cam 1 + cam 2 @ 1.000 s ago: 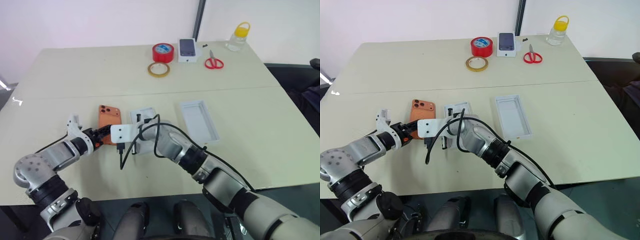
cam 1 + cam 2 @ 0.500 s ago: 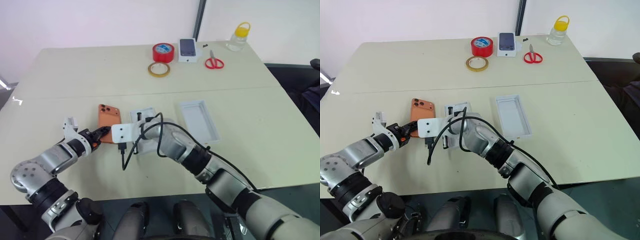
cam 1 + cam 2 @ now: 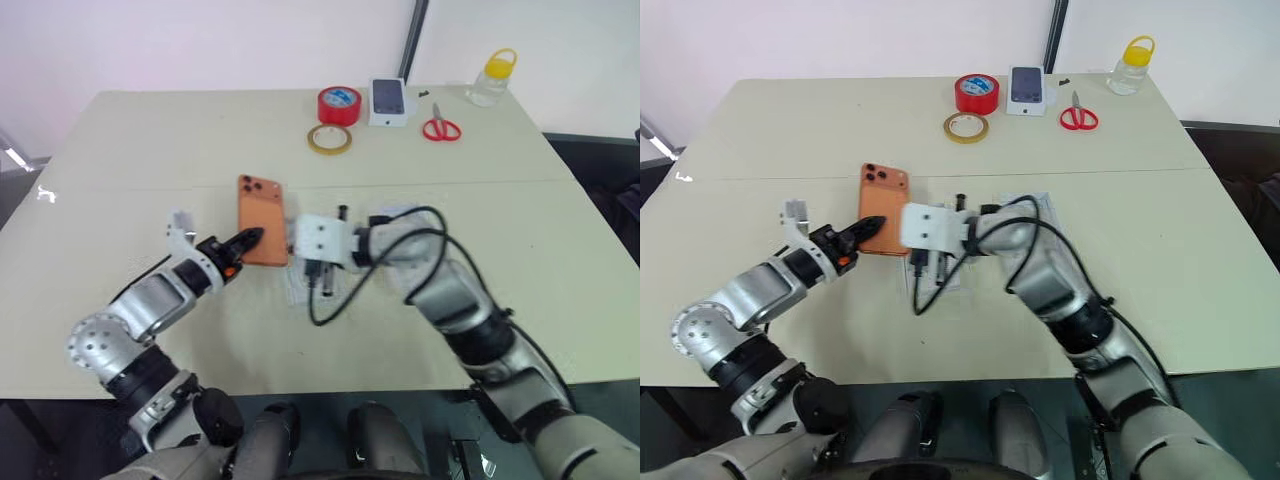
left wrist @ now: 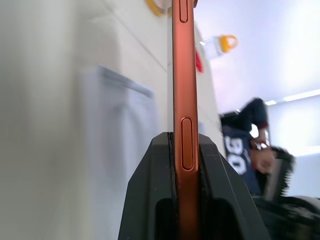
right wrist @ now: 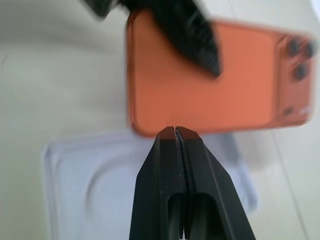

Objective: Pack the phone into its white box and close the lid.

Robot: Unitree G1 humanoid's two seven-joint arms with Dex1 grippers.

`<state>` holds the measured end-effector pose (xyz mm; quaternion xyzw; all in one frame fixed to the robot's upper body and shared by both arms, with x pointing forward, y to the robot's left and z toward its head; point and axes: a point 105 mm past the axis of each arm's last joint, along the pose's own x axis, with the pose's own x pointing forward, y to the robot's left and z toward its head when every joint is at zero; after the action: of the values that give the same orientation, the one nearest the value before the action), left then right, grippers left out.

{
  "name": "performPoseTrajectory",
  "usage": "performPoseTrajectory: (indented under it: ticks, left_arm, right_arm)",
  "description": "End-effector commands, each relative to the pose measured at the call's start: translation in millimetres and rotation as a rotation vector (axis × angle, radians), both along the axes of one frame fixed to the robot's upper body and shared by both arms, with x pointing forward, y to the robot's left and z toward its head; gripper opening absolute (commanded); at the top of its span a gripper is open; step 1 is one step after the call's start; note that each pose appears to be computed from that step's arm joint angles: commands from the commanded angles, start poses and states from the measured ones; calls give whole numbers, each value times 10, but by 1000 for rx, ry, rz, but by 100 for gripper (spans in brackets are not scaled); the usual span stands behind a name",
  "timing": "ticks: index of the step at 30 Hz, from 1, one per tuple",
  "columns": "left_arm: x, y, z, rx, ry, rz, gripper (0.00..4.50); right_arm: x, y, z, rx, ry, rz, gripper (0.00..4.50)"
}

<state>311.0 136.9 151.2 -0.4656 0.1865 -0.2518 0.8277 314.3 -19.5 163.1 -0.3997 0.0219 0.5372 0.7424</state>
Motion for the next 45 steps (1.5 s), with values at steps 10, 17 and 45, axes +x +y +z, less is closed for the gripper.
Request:
performPoseTrajectory:
  ticks: [10,17,45]
  left_arm:
    - [-144,-465,-222,-58,151,-38,3]
    - [-191,-502,-209,-50,175,-64,48]
    - [-399,-348,127,268,-38,-227,443]
  right_arm:
    - [139,-477,144,30,-27,-141,0]
    - [168,-467,119,20,-32,-142,0]
    - [270,-470,69,12,-36,-166,0]
